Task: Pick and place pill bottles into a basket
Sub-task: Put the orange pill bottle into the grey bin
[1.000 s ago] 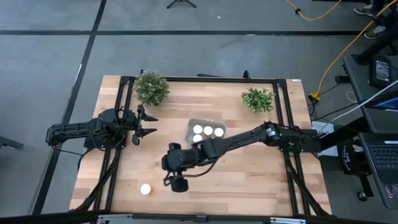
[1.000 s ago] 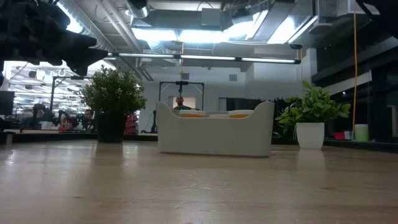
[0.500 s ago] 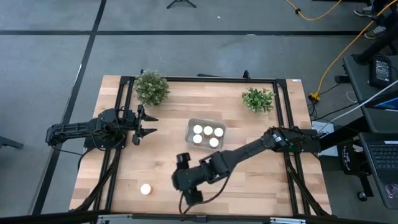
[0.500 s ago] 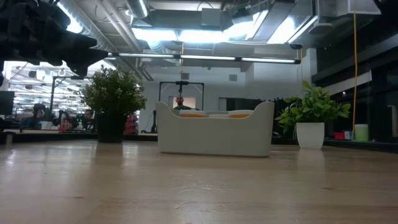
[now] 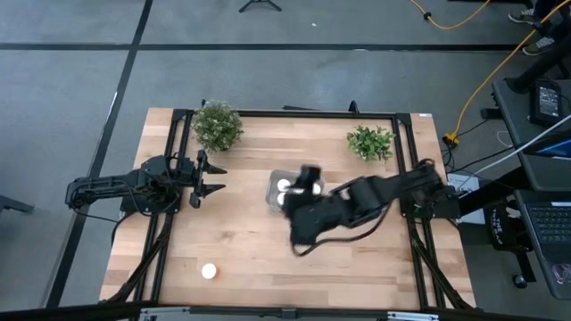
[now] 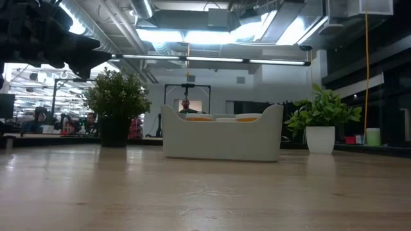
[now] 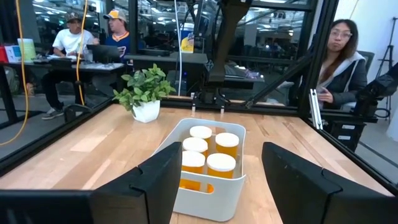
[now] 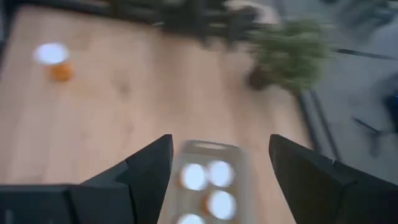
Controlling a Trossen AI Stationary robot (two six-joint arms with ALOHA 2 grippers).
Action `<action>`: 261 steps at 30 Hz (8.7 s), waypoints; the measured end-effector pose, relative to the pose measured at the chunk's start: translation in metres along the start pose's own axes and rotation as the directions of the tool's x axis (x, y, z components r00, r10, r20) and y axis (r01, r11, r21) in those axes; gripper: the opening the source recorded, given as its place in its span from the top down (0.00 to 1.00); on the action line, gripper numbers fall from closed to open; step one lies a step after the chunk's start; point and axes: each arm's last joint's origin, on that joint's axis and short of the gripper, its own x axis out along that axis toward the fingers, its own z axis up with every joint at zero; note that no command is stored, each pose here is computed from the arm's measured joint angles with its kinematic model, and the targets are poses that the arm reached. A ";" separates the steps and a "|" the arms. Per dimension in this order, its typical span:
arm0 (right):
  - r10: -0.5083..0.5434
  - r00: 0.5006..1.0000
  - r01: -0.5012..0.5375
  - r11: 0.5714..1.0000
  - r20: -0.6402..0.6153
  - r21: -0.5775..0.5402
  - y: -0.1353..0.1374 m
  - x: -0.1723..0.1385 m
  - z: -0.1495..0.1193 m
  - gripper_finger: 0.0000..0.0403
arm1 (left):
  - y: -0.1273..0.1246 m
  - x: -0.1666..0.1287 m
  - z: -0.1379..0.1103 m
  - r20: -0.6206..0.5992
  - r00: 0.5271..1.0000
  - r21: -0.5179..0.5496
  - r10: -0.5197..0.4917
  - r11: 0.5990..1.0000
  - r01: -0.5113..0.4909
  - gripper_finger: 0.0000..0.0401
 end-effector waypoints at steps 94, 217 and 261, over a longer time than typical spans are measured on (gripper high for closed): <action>0.097 0.821 -0.211 0.967 0.563 0.141 -0.144 -0.006 -0.173 0.34 | -0.065 0.075 0.196 -0.856 0.482 -0.232 -0.186 0.972 -0.037 0.39; 0.250 0.821 -0.331 0.941 0.514 0.071 -0.130 -0.005 -0.178 0.34 | -0.234 0.112 0.024 -0.958 0.147 0.201 0.248 0.940 -0.277 0.50; 0.220 0.878 -0.250 0.968 0.425 0.015 -0.160 0.007 -0.193 0.34 | -0.036 0.263 0.121 -0.882 0.425 0.269 0.202 0.958 0.102 0.51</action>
